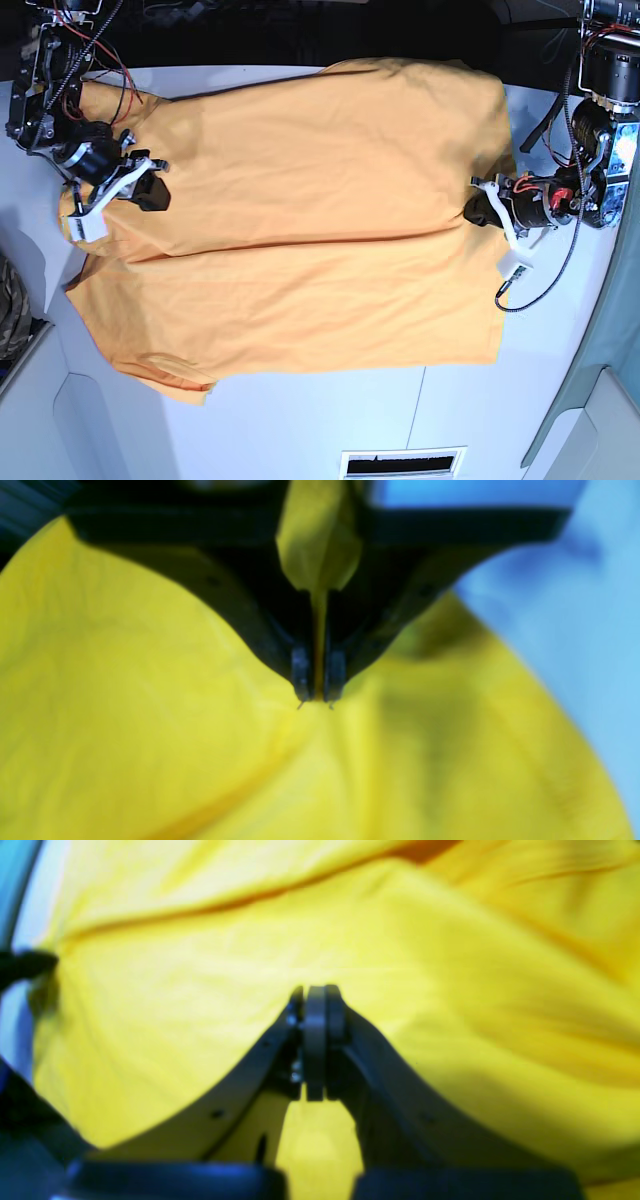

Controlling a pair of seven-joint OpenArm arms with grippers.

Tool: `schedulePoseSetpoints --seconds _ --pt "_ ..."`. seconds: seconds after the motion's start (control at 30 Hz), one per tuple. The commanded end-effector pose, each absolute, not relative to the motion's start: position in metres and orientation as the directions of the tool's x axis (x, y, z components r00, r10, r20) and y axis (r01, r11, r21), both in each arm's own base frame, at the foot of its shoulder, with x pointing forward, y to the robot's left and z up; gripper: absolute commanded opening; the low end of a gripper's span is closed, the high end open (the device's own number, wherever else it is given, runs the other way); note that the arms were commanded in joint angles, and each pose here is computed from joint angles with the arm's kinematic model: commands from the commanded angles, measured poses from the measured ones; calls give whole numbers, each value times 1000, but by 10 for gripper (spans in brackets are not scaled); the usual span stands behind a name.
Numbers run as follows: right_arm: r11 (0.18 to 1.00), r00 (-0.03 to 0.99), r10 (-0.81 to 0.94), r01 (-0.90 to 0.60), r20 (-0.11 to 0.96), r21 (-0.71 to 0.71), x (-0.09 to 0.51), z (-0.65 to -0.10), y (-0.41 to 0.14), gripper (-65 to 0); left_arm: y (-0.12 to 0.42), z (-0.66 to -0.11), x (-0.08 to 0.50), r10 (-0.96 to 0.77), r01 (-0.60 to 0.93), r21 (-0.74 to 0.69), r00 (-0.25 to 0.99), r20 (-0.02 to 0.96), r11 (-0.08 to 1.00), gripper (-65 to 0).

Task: Layout the t-shirt on the table in an organized manner, then fold the t-shirt properly
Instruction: 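Drag the held shirt edges toward the collar side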

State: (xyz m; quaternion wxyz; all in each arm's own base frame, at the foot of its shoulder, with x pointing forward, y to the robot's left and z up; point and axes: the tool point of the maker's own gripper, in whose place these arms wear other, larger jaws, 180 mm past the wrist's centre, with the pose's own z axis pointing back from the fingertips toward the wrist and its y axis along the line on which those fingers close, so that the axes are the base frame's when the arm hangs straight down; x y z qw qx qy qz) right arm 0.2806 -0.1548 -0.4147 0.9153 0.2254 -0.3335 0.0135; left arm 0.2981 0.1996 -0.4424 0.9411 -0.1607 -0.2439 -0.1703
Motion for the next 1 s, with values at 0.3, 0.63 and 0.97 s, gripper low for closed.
schedulePoseSetpoints --seconds 0.3,0.63,0.97 --pt "931 783 -69 -172 618 321 281 -450 -164 -650 201 -489 249 -285 388 -166 853 437 907 -585" --pt "916 777 -163 -109 608 385 337 -459 -169 -650 231 -505 316 -140 215 -154 909 393 964 -590" --pt "912 708 -182 -138 682 386 403 -414 -170 -650 243 -455 391 -97 182 -136 875 474 974 -589"
